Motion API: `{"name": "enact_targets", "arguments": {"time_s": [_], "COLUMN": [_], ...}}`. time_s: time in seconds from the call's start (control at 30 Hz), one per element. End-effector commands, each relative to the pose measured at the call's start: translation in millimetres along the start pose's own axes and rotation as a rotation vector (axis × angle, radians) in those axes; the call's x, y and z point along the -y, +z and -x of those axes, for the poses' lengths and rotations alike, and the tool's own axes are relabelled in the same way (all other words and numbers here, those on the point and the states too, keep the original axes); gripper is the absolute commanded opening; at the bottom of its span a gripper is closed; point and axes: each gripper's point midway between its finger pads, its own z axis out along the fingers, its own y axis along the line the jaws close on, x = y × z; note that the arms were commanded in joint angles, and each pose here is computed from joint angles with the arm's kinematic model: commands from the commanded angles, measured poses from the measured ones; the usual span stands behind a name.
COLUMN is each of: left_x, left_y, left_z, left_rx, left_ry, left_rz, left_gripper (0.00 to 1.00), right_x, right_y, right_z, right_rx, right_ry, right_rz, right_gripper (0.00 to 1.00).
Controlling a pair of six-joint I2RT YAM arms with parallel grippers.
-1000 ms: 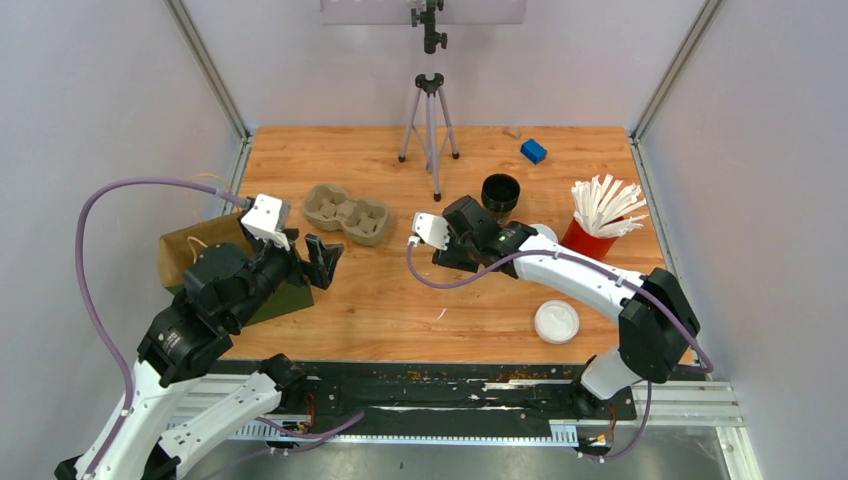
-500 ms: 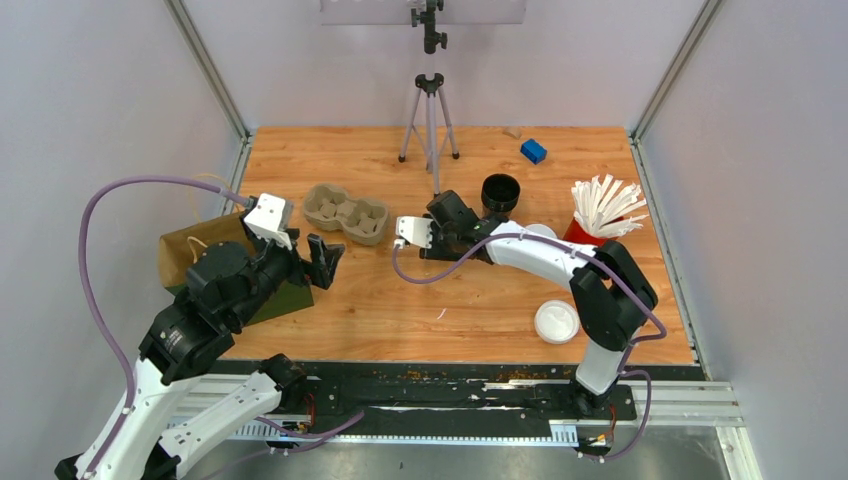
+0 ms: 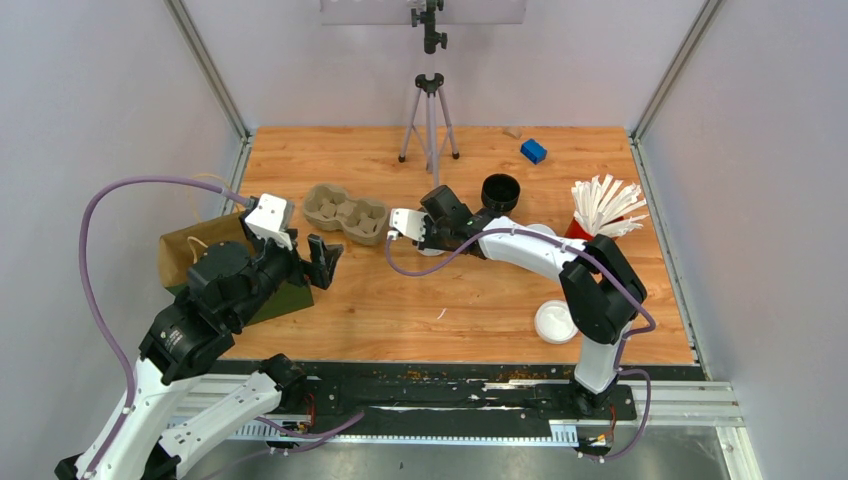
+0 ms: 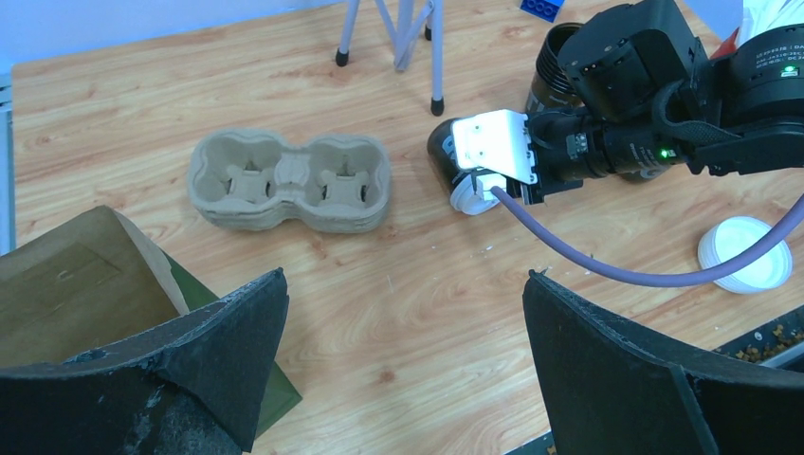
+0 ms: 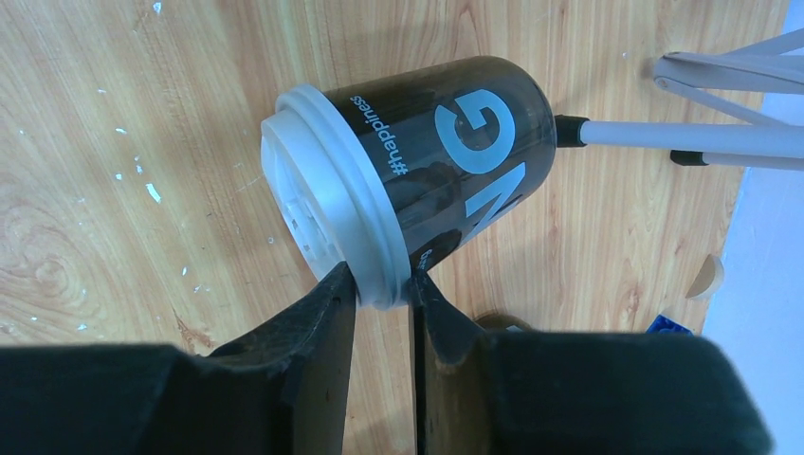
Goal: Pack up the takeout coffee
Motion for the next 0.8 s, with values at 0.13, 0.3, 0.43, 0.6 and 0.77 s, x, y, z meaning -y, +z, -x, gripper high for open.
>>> {"name": "enact_targets", "arguments": {"time_s": [0.13,0.3,0.43,0.6,0.77], "left_x": [-2,-1,-1,2,4], "left_y": [-4,-6,-8,-8,-10], "left_z": [12,15,19,21,23], "left_rx": [0.032,0.043,0.053,0.06,0.064], "left_ry": [0.008,-0.005,-0.01,-0.018,-0.027], "left_rz": [0.01,0.004,-0.001,-0.012,-0.026], "left_gripper": [1.0,1.0,1.0,1.0,1.0], "right_x": [12,-5,-21,-42,-57], "right_y": [-16,-44,-70,-105,-121], "right_z": [23,35,41,54,32], "right_rx": [0.085,0.128,0.149,0.203,0.145], "right_ry": [0.112,0.298,0.525,0.797,1.106], "right_rz": [-0.016,0.074,0.132,0.233,0.36], "right_gripper": [0.17,0.17,0.15,0.17,0.19]}}
